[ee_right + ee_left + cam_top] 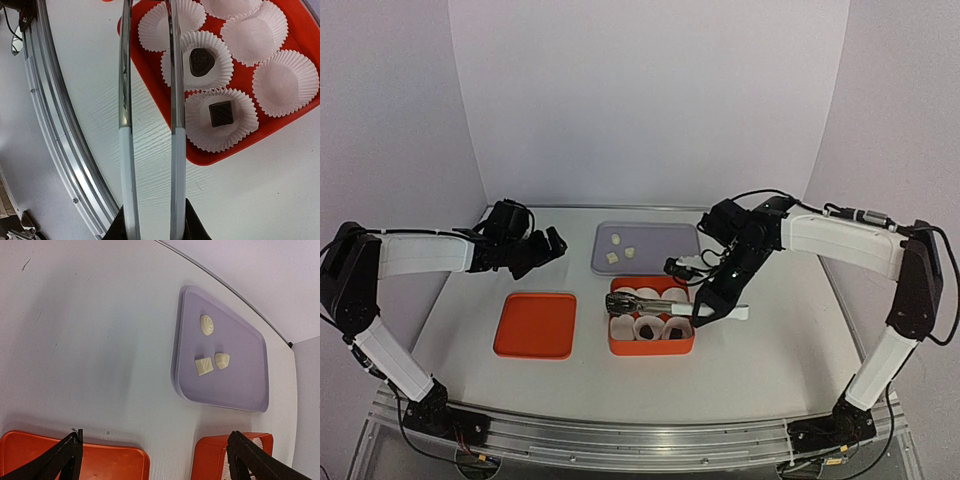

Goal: Pack the chocolate

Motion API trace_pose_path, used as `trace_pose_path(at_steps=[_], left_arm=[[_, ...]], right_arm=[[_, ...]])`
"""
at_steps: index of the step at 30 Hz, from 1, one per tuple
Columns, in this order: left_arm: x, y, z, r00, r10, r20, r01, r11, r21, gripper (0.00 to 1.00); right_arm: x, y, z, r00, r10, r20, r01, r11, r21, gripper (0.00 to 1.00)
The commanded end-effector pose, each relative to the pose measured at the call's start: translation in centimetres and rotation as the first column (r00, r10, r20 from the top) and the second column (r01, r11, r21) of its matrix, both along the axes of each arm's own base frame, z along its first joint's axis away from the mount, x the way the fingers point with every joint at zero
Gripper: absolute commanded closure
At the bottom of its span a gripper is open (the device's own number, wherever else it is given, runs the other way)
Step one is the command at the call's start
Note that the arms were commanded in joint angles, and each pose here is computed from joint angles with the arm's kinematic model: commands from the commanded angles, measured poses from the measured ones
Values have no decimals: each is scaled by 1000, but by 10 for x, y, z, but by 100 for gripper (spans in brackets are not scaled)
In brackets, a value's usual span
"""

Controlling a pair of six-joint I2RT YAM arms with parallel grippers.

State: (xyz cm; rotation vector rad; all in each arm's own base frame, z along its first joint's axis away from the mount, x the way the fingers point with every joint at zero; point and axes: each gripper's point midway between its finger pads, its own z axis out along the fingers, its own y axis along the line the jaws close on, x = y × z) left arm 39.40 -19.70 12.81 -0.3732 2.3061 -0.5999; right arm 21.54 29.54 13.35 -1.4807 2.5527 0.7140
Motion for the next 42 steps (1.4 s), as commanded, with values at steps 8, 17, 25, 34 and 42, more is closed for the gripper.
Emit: trace_pose_path(at_steps=[8, 17, 25, 34, 42], left_arm=[[5, -4, 22, 998, -10, 58, 11, 1000, -17, 0], [5, -4, 21, 998, -9, 57, 10, 1000, -17, 0], [4, -3, 21, 998, -6, 58, 8, 1000, -23, 0], [2, -3, 22, 998, -5, 62, 7, 1000, -29, 0], [3, -3, 22, 998, -4, 63, 6, 999, -31, 0]], right_arm=[[2, -8, -25, 999, 34, -19, -36, 995, -96, 100], [6, -3, -27, 999, 43, -21, -45, 995, -91, 98], [10, 0, -27, 999, 35, -17, -37, 995, -94, 94], [13, 3, -25, 999, 34, 1, -33, 995, -96, 86], [14, 5, -22, 999, 31, 12, -30, 996, -90, 76]])
